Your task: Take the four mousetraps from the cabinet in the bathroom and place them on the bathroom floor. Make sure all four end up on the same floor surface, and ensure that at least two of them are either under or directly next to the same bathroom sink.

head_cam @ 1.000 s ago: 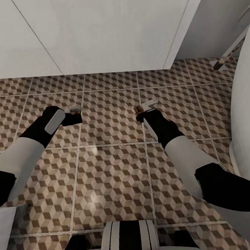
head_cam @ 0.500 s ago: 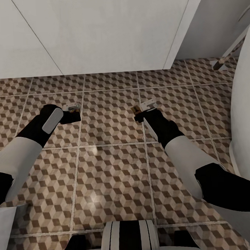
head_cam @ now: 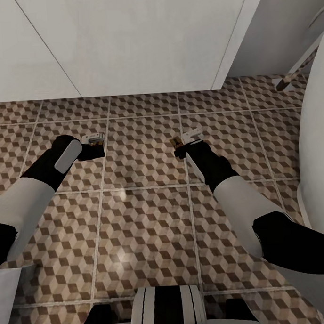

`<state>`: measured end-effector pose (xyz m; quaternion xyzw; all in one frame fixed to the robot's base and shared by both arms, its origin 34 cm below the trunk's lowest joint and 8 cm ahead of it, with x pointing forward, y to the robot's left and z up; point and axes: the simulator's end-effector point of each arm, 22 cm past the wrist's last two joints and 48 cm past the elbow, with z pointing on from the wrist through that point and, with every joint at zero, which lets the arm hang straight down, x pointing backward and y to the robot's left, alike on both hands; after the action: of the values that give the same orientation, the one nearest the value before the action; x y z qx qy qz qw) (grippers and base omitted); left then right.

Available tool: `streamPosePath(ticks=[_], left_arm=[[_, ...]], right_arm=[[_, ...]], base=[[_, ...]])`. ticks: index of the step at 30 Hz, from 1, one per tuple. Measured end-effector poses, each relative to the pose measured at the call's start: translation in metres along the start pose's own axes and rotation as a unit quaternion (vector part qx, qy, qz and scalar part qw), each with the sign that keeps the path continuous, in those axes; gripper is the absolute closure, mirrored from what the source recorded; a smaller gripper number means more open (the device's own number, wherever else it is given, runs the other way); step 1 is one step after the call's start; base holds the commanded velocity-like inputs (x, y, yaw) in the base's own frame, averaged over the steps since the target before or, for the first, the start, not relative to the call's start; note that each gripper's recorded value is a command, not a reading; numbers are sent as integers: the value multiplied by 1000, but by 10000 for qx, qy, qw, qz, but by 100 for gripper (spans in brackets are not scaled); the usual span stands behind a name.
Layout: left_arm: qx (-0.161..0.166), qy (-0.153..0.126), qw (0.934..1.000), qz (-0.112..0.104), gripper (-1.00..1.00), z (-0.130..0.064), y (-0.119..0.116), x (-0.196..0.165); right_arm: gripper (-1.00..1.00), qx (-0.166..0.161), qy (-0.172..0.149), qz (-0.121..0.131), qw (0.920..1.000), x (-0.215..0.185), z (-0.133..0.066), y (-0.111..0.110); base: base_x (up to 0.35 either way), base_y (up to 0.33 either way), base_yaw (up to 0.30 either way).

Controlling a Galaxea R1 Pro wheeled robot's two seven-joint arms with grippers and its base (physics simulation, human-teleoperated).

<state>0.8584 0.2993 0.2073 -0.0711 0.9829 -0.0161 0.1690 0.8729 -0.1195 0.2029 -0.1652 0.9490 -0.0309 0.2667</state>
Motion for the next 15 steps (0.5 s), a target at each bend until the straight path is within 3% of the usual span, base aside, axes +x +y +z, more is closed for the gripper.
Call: streamPosePath(ticks=[15], left_arm=[[1, -8, 10000, -3, 100, 0, 0, -1]], right_arm=[[100, 1, -5, 1, 10000, 0, 0, 0]], base=[[0, 0, 0]])
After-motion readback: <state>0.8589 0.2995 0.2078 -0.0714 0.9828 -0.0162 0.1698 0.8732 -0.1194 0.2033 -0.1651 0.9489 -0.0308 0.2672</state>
